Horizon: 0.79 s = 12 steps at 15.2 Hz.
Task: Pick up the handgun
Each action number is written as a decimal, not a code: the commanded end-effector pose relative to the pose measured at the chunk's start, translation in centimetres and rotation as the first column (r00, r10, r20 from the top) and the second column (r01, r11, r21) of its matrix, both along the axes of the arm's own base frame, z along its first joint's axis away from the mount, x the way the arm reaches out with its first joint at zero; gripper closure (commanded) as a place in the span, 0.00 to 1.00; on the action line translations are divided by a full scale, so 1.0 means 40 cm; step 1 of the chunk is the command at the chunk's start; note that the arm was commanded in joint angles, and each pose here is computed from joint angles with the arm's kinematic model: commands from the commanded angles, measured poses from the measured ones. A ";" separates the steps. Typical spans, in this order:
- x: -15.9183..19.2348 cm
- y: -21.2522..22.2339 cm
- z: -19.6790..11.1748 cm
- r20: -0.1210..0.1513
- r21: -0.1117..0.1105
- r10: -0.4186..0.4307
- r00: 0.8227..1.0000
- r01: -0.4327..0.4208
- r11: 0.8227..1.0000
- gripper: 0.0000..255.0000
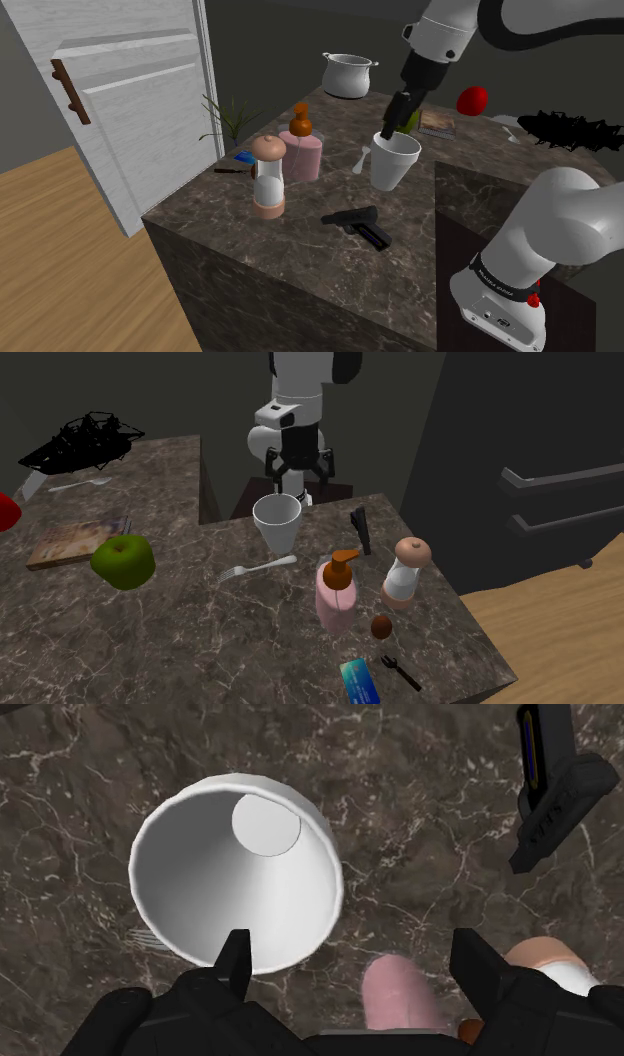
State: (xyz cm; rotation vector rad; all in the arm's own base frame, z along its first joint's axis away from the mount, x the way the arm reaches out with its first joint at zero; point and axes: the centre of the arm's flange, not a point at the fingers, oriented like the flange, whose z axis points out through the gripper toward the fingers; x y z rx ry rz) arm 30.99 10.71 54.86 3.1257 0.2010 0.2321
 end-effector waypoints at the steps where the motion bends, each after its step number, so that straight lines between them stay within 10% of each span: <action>1: 0.006 0.053 -0.037 -0.009 0.007 0.019 1.000 -0.019 1.000 0.00; 12: -0.028 0.328 -0.243 -0.057 0.045 0.123 0.991 -0.121 0.992 0.00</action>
